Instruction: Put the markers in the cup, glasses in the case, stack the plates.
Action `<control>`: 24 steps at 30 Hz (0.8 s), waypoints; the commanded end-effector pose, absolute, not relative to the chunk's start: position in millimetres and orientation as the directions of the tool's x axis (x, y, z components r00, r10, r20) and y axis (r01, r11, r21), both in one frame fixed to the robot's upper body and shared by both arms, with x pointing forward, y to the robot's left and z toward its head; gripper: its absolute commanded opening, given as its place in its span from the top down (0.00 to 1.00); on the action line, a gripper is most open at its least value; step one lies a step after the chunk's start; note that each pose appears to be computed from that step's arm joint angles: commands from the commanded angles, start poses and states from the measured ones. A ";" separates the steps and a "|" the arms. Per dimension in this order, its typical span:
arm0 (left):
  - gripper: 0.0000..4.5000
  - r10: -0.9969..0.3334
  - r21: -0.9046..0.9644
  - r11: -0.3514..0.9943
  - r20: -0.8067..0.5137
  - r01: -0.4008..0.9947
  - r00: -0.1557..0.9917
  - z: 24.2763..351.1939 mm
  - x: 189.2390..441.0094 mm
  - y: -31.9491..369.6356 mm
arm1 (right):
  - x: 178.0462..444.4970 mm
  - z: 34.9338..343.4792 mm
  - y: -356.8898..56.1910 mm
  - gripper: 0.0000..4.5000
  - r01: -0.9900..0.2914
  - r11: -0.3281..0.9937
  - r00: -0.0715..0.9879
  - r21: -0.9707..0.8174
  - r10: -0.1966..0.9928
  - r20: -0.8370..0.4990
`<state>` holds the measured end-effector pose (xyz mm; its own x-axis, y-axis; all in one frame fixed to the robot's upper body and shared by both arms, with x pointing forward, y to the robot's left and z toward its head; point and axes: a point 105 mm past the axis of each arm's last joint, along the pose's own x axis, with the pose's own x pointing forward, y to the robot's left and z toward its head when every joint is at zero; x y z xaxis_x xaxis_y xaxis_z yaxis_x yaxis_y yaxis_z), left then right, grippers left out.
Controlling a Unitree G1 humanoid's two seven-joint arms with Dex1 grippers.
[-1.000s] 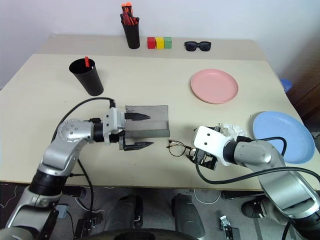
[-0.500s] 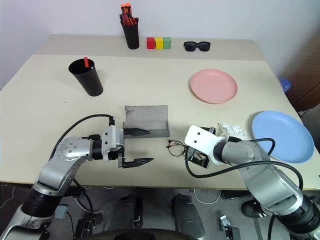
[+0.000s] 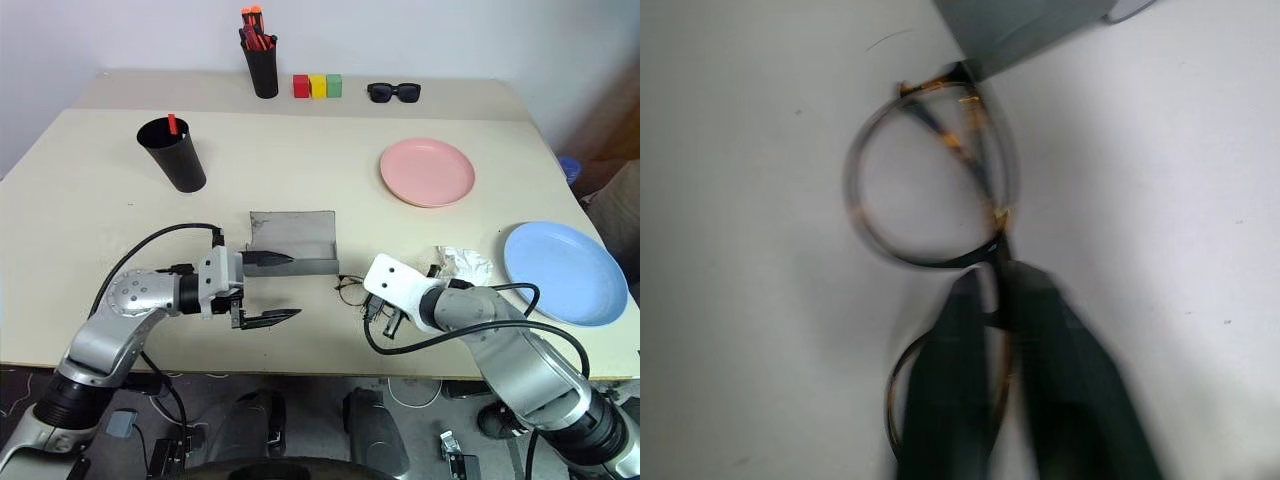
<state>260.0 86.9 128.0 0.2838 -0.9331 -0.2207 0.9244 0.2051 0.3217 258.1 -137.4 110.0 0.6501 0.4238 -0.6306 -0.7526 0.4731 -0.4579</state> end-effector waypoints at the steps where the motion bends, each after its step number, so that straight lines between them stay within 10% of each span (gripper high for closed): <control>1: 0.03 -0.934 0.364 0.216 -0.193 0.906 0.300 138.0 262.6 90.5 | 257.9 115.0 -134.9 1.00 -0.748 0.456 0.659 -0.482 0.432 -0.615; 24: 0.03 -0.720 0.313 0.613 -0.159 0.726 0.676 156.0 278.2 193.8 | 326.1 214.7 -16.7 1.00 -0.719 0.299 0.561 -0.628 0.782 -0.270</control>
<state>281.5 194.0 139.6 0.6706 -0.7149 -0.1980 0.7373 0.6130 0.2838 324.5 -23.5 206.4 0.5604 0.7714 -0.3015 -0.7423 0.3064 -0.5959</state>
